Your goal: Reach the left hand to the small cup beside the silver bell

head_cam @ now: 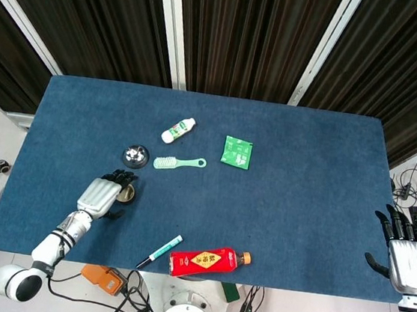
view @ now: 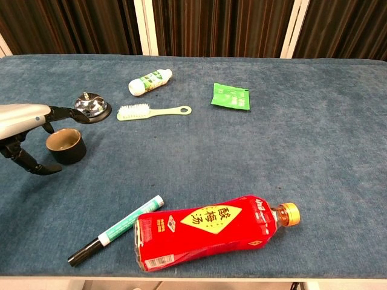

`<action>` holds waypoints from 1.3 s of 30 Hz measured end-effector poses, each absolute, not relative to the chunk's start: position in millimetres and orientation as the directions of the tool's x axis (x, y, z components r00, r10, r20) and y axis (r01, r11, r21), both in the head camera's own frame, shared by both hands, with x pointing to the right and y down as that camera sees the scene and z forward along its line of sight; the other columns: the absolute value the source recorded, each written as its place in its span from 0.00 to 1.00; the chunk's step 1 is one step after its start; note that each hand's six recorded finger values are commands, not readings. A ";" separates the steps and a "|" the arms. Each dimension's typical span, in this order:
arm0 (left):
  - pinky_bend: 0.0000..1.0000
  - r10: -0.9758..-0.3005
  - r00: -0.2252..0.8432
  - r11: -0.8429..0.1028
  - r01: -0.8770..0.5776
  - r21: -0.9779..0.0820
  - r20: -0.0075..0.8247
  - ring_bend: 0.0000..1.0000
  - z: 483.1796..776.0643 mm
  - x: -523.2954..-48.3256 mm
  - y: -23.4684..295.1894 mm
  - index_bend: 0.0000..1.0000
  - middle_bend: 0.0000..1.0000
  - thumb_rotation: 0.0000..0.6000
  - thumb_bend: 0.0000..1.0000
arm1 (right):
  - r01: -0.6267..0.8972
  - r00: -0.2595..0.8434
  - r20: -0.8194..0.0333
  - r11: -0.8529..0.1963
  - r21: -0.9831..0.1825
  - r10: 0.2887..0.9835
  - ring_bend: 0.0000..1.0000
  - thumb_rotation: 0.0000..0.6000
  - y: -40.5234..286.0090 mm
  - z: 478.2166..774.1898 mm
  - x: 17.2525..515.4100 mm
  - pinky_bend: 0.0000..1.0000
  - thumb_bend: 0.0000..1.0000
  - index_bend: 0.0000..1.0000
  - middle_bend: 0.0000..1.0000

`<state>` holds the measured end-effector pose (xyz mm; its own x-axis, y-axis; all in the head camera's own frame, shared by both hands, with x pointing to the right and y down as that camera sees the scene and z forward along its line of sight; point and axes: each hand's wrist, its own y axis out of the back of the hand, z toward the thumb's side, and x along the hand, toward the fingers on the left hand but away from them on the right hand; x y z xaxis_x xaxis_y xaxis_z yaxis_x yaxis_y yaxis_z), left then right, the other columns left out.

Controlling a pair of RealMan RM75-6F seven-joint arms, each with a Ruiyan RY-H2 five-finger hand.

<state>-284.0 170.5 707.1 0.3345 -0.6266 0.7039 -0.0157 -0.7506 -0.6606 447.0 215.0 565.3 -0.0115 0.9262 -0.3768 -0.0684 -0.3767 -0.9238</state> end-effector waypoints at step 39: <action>0.43 -0.622 0.426 -0.744 -0.057 -0.666 0.658 0.40 692.2 -267.2 150.2 0.38 0.38 1.00 0.39 | -0.074 -0.024 -0.399 -0.399 -0.914 0.917 0.20 1.00 216.2 567.2 448.6 0.52 0.31 0.22 0.14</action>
